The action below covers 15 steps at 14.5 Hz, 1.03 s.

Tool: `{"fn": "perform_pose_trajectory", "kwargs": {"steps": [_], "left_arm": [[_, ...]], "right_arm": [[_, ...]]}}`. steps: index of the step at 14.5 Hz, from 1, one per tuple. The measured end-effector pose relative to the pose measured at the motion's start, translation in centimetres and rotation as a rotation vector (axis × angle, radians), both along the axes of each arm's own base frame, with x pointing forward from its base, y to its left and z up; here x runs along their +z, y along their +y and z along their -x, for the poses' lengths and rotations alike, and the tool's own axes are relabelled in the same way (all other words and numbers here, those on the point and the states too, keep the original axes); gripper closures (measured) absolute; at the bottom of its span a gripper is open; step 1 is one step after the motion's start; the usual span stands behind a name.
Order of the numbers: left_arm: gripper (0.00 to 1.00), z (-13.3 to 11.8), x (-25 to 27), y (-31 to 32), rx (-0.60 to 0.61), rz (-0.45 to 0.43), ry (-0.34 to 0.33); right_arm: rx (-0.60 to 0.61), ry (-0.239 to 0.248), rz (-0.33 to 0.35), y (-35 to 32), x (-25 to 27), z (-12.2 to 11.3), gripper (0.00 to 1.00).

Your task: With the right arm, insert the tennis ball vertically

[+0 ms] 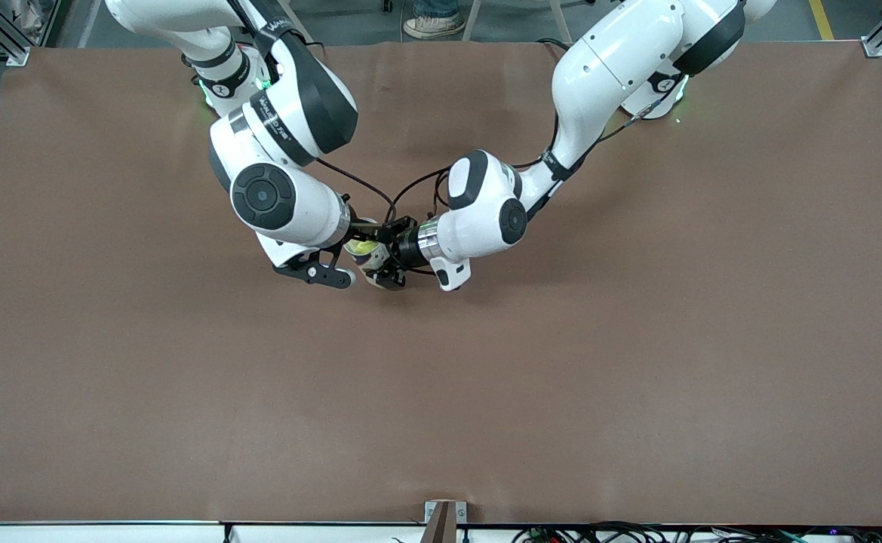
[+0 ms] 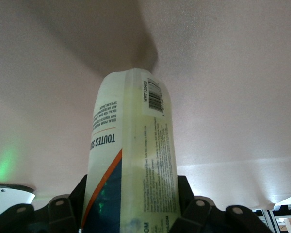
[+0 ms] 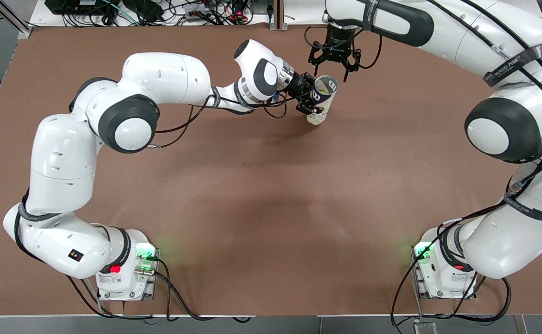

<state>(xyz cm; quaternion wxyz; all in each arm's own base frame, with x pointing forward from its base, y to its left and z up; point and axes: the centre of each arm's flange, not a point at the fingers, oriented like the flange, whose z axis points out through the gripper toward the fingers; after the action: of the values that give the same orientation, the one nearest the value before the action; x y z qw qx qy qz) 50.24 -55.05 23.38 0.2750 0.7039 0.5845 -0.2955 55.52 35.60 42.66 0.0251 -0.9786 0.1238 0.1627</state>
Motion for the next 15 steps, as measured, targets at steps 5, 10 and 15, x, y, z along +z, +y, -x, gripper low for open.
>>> {"fn": "perform_pose_trajectory", "kwargs": {"steps": [5, 10, 15], "left_arm": [[0.26, 0.1, -0.6, 0.2, -0.001, -0.007, 0.007], [0.26, -0.6, -1.9, 1.1, 0.018, -0.016, 0.024], [0.2, -1.0, -2.2, 1.7, 0.029, -0.012, 0.03]], "right_arm": [[0.014, 0.054, 0.011, -7.3, 6.4, -0.4, 0.0], [0.037, 0.028, -0.035, -19.0, 12.2, 0.7, 0.0], [0.103, 0.006, -0.041, -29.5, 12.8, 3.1, 0.0]]}}
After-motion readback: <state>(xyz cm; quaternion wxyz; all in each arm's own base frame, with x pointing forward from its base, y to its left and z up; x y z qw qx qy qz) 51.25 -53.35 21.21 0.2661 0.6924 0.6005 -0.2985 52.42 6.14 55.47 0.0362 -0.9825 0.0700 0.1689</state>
